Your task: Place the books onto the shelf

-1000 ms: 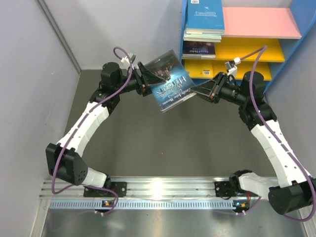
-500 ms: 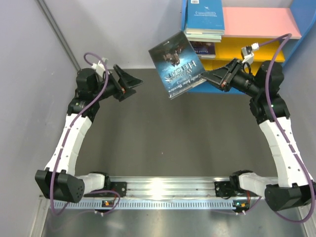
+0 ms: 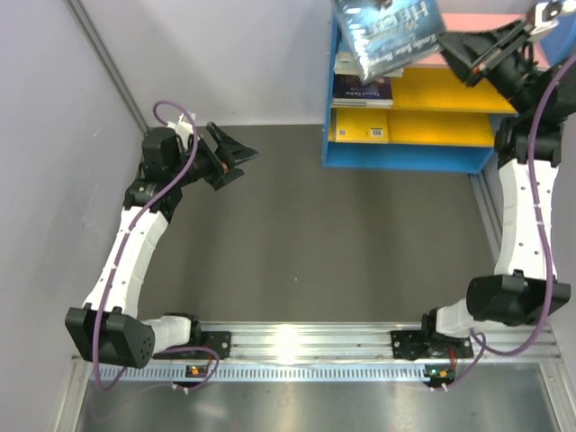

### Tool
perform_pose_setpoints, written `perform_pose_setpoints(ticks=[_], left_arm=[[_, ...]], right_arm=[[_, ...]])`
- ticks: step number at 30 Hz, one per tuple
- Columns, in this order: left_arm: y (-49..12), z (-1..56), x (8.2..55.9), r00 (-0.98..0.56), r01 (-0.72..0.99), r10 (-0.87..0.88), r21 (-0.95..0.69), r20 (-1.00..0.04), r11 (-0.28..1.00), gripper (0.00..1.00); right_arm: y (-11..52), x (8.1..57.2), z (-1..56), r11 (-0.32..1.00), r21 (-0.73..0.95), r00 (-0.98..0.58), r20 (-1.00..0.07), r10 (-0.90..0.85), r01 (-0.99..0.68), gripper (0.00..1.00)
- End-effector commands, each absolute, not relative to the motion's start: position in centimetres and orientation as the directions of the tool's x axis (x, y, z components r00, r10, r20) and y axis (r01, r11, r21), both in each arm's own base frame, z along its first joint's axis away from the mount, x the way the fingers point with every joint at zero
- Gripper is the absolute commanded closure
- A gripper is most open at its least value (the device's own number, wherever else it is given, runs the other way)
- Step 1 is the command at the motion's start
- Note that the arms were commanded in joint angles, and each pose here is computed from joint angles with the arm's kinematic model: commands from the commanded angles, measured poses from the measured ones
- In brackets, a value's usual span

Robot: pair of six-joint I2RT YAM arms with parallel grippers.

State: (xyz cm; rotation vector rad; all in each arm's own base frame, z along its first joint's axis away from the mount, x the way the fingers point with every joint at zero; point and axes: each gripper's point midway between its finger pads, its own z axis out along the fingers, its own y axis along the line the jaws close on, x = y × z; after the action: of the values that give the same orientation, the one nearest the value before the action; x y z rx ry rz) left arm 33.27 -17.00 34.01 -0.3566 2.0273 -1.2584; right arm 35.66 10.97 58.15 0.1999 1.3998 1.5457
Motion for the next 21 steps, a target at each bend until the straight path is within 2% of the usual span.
perform_pose_setpoints(ticks=[1, 9, 14, 21], left_arm=[[-16.8, 34.6, 34.1, -0.698, 0.145, -0.560, -0.854, -0.447, 0.500, 0.01], [-17.0, 35.0, 35.6, -0.706, 0.141, -0.551, -0.851, -0.445, 0.506, 0.01], [-17.2, 34.8, 36.2, -0.716, 0.135, -0.549, -0.858, -0.430, 0.496, 0.02], [-17.4, 34.5, 35.7, -0.734, 0.128, -0.539, -0.863, -0.413, 0.488, 0.02]], right_arm=[[8.3, 32.8, 66.9, 0.143, 0.642, -0.291, -0.520, 0.803, -0.753, 1.00], [5.0, 39.2, 66.0, 0.199, 0.681, -0.215, -0.472, 0.855, -0.705, 1.00], [3.5, 43.5, 63.2, 0.300, 0.733, -0.139, -0.472, 0.871, -0.610, 1.00], [8.8, 47.9, 60.8, 0.331, 0.758, -0.175, -0.500, 0.848, -0.562, 1.00]])
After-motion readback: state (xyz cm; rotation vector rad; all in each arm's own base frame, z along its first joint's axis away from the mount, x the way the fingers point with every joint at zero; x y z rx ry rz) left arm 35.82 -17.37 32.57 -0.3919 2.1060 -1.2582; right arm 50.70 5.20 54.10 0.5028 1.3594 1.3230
